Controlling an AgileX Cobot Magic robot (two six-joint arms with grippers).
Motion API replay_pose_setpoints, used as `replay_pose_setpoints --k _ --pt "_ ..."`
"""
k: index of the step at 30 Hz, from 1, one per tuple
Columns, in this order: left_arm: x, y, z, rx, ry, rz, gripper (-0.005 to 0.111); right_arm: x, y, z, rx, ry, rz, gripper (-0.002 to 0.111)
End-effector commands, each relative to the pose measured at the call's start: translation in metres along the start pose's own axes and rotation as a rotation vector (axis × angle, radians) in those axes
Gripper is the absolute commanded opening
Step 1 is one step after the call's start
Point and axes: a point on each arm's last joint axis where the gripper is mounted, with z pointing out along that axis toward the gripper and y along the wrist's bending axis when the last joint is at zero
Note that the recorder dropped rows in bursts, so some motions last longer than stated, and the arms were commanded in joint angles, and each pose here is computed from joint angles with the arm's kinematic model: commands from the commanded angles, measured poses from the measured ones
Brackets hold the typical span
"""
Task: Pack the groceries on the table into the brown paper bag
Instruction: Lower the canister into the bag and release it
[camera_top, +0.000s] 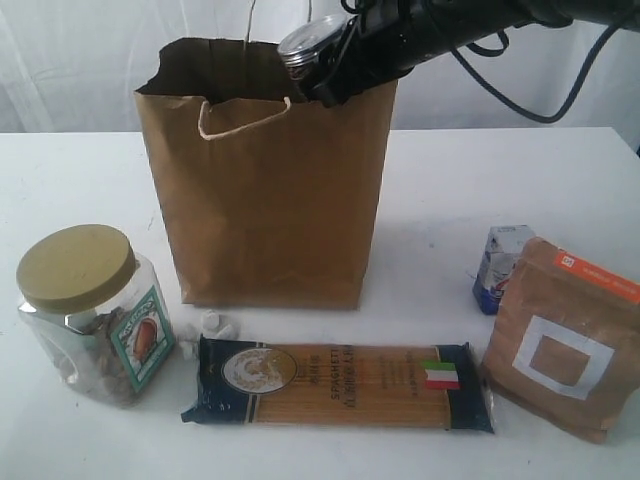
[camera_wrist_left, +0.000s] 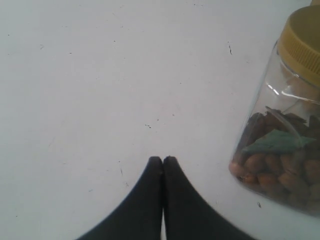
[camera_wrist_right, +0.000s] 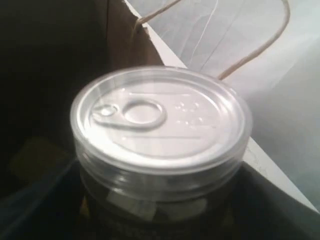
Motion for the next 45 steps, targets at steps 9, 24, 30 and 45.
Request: replay_pose_setpoints --k 9,24,30,45 --pt "0.0 0.0 0.0 0.0 -0.001 0.001 0.0 -0.008 -0.004 -0.008 0.038 -0.042 0.003 0.064" --pt "0.0 0.0 0.0 0.0 -0.001 0.001 0.0 -0.007 0.0 -0.008 0.0 -0.018 0.134 0.075" --pt "0.0 0.0 0.0 0.0 -0.001 0.001 0.0 -0.007 0.0 -0.008 0.0 -0.018 0.134 0.1" --pt "0.0 0.0 0.0 0.0 -0.001 0.001 0.0 -0.025 0.002 -0.042 0.022 -0.076 0.1 0.1"
